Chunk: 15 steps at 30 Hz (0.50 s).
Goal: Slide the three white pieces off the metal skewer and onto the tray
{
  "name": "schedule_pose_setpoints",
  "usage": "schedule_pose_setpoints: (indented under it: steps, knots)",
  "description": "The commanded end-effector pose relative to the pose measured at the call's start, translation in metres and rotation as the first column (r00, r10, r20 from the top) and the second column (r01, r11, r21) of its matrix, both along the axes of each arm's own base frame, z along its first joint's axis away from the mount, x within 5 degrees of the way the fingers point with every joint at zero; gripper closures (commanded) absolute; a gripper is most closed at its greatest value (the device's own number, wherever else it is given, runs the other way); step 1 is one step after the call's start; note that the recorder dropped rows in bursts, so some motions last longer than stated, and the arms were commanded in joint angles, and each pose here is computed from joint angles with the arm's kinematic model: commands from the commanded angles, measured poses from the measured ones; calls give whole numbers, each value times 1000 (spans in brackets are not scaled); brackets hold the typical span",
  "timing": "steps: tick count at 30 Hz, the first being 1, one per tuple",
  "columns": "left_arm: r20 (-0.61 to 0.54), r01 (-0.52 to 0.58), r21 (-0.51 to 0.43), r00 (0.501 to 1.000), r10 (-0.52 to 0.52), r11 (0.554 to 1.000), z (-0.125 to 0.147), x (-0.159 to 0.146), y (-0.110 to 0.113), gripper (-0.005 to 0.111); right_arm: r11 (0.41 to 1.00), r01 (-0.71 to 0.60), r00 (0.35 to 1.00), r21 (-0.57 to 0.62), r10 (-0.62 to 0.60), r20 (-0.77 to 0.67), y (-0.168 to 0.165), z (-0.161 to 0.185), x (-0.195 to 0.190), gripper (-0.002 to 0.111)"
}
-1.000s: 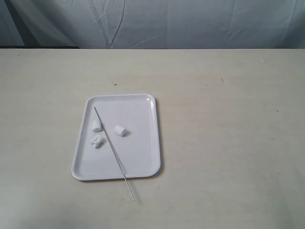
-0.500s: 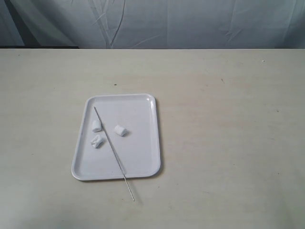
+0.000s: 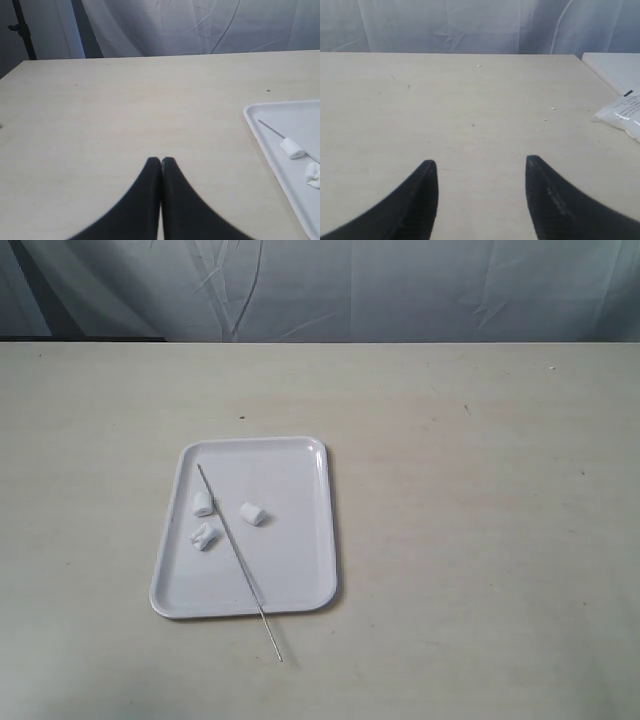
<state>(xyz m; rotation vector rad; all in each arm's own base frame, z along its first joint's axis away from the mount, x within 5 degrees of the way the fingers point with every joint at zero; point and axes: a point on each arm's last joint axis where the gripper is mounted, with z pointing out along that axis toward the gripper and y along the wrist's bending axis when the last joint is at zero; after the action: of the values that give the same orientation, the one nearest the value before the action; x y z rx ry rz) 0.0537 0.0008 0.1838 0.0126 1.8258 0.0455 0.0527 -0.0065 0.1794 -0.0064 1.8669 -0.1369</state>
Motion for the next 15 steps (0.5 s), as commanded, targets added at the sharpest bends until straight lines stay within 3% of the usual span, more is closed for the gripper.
schedule_pose_setpoints:
  steps: [1,3,5,9,10,15]
  knots:
    - [8,5,3,1000,-5,1000,-1,0,0,107,1000,2,1000,-5,-2,15,0,1,0,57]
    - [8,5,3,1000,-5,1000,-1,0,0,107,1000,2,1000,-5,-2,15,0,1,0,58]
    - [8,5,3,1000,-5,1000,-1,0,0,107,1000,2,1000,-5,-2,15,0,1,0,65]
    - [8,5,3,1000,-5,1000,-1,0,0,107,1000,2,1000,-5,-2,15,0,1,0,104]
    - [8,5,3,1000,-5,1000,-1,0,0,107,1000,2,1000,-3,-2,19,0,1,0,108]
    - [8,5,3,1000,-5,1000,-1,0,0,107,1000,2,1000,1,-2,19,0,1,0,108]
